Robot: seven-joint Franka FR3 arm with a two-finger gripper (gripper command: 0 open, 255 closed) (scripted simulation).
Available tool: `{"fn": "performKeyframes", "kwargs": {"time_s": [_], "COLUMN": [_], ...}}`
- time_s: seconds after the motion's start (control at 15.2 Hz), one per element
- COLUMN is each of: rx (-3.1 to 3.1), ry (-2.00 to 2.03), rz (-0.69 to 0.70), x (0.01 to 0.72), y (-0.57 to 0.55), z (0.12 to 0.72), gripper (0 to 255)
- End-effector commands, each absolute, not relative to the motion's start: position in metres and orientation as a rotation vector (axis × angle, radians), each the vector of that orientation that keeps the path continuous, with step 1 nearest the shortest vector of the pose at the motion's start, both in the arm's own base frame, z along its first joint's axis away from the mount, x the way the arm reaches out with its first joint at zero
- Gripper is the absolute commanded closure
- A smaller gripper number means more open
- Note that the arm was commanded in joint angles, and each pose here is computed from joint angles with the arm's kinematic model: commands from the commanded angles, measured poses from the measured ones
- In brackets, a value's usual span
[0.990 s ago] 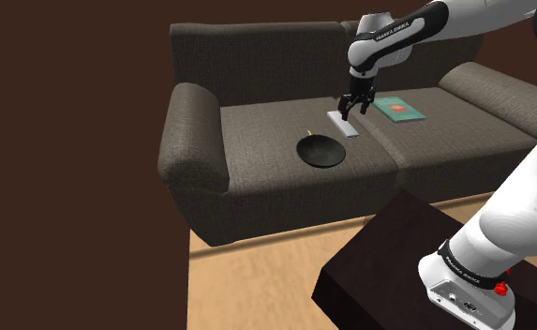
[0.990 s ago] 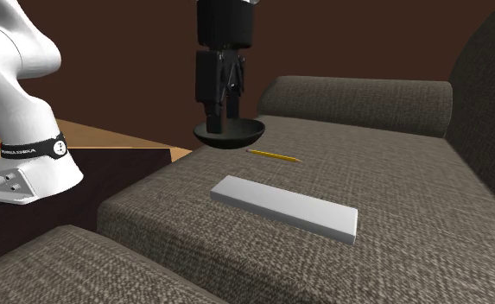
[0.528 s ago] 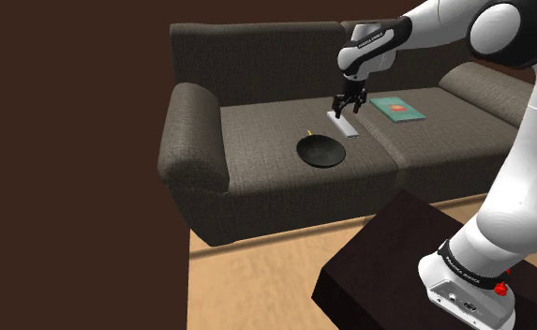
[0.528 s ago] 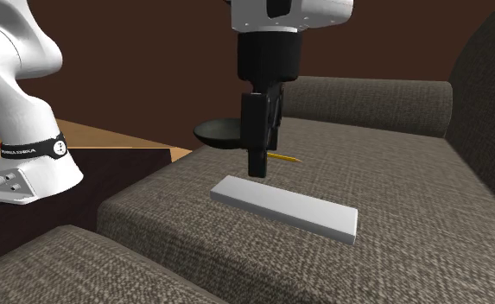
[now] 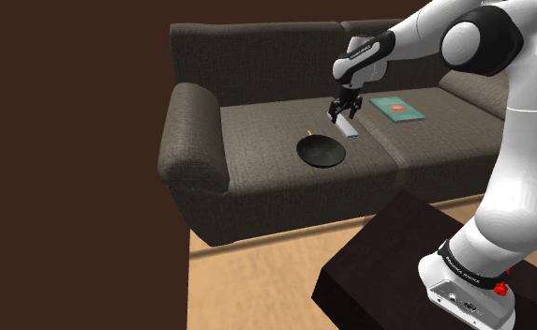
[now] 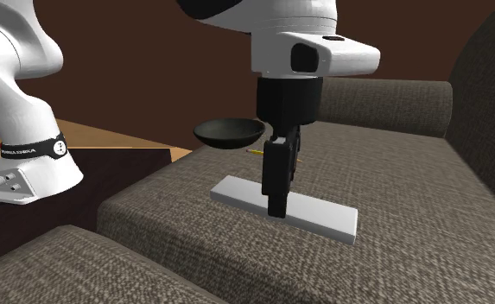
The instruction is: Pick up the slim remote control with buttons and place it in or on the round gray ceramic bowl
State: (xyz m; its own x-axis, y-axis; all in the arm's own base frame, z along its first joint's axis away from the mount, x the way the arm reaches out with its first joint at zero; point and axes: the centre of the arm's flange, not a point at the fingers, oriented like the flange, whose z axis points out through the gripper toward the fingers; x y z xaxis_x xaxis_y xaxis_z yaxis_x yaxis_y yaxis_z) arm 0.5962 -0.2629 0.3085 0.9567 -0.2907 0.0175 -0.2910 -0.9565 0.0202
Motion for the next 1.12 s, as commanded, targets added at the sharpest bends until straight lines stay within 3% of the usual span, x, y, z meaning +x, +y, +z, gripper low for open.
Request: {"fn": "performKeyframes", "kwargs": {"time_s": [0.0, 0.53, 0.59, 1.06], "rx": [3.085, 3.085, 3.085, 3.085], "ry": [-0.459, -0.459, -0.459, -0.459], "rz": [0.023, 0.023, 0.023, 0.023], "x": [0.5964, 0.5964, 0.5964, 0.5964], "y": [-0.2639, -0.2639, -0.2639, -0.264], "z": [0.2985, 0.2955, 0.2955, 0.2955], "gripper": [0, 0, 255, 255]}}
